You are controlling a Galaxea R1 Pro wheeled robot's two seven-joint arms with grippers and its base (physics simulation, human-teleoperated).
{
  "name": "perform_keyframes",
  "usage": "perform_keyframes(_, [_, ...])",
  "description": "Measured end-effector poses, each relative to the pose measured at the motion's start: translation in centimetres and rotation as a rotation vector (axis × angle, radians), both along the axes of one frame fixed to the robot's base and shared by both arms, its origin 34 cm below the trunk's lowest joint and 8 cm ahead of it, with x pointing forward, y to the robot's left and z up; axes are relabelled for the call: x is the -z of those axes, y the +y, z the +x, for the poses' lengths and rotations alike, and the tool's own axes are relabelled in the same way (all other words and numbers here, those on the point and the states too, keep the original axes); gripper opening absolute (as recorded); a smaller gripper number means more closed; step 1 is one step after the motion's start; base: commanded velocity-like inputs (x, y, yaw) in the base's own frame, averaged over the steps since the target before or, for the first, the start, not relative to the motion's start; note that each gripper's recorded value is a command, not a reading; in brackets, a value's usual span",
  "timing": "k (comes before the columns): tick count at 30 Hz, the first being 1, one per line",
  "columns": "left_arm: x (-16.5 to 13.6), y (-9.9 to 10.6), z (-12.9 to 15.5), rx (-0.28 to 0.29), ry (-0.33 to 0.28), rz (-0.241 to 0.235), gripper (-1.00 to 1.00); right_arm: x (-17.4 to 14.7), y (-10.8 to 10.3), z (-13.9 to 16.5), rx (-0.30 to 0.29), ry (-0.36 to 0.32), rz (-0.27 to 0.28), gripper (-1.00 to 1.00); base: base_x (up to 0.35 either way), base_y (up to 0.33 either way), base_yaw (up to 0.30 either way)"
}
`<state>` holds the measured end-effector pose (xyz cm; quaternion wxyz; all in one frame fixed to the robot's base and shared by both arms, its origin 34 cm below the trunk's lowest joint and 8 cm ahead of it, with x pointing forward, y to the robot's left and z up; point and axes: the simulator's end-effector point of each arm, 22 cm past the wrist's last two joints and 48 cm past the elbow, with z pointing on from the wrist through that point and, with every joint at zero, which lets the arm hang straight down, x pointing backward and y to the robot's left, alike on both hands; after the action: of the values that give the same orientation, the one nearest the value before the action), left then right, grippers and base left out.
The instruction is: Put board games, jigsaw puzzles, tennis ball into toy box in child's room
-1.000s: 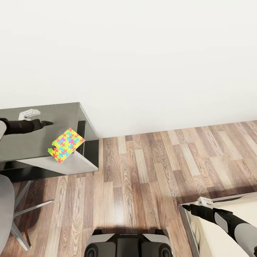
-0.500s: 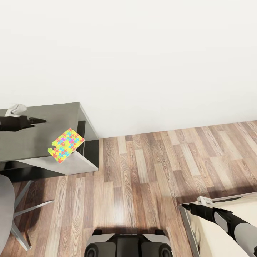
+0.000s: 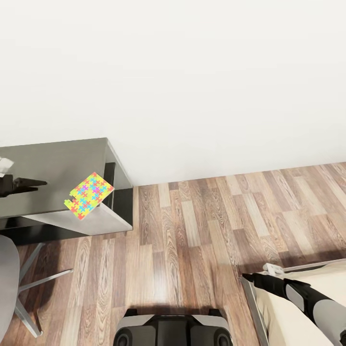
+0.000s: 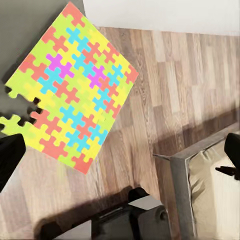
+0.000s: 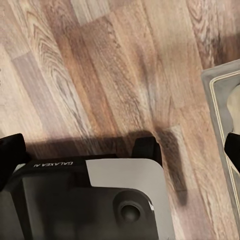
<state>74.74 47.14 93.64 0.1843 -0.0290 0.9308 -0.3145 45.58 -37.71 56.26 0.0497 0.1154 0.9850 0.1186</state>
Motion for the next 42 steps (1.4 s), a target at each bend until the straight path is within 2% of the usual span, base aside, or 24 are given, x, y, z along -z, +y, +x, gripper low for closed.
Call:
perform_keyframes(2, [-0.4,-0.4,-0.8,0.016,0.006,-0.042,1.00,0.0,0.2,0.0,0.000,0.000,0.003,1.00,0.000,0.000,0.000])
perform_keyframes(3, [-0.7,-1.0,-1.6,0.038,0.004,-0.086,1.00,0.0,0.4,0.0,0.001,0.001,0.007,1.00,0.000,0.000,0.000])
perform_keyframes(7, [-0.8,-2.2,-3.4,0.077,0.006,-0.172,1.00,0.0,1.1,1.0,-0.001,-0.016,0.021,1.00,0.000,0.000,0.000])
perform_keyframes(9, [-0.7,-2.7,-4.7,0.098,0.006,-0.231,1.00,-0.5,2.9,3.3,-0.010,-0.059,0.058,1.00,0.000,0.000,0.000])
perform_keyframes(12, [-0.2,-2.2,-6.3,0.090,-0.007,-0.318,1.00,-1.9,6.2,7.6,-0.021,-0.125,0.135,1.00,0.000,0.000,0.000])
perform_keyframes(14, [0.0,-1.8,-6.8,0.081,-0.014,-0.342,1.00,-2.4,6.9,8.6,-0.020,-0.144,0.151,1.00,0.000,0.000,0.000])
perform_keyframes(17, [1.4,-0.2,-7.7,0.047,-0.022,-0.332,1.00,-3.1,7.7,10.2,-0.010,-0.175,0.172,1.00,0.000,0.000,0.000])
perform_keyframes(23, [3.8,0.5,-8.7,-0.013,-0.004,-0.348,1.00,-3.5,9.0,11.3,0.016,-0.195,0.201,1.00,0.000,0.000,0.000])
perform_keyframes(24, [4.7,0.6,-9.2,-0.036,0.008,-0.356,1.00,-3.7,9.3,11.8,0.043,-0.204,0.214,1.00,0.000,0.000,0.000])
perform_keyframes(28, [7.6,0.4,-10.8,-0.071,0.010,-0.366,1.00,-4.2,9.9,13.3,0.143,-0.226,0.251,1.00,0.000,0.000,0.000])
perform_keyframes(34, [9.8,0.5,-12.5,-0.095,0.028,-0.359,1.00,-4.5,10.8,13.8,0.197,-0.227,0.283,1.00,0.000,0.000,0.000])
perform_keyframes(37, [10.5,-0.1,-13.0,-0.091,0.042,-0.366,1.00,-4.4,12.8,13.8,0.213,-0.214,0.317,1.00,0.000,0.000,0.000])
perform_keyframes(39, [10.8,-0.4,-13.2,-0.090,0.048,-0.369,1.00,-4.4,15.2,13.6,0.217,-0.205,0.350,1.00,0.000,0.000,0.000])
perform_keyframes(42, [11.1,-0.8,-13.3,-0.087,0.053,-0.374,1.00,-4.6,17.3,13.7,0.221,-0.201,0.381,1.00,0.000,0.000,0.000])
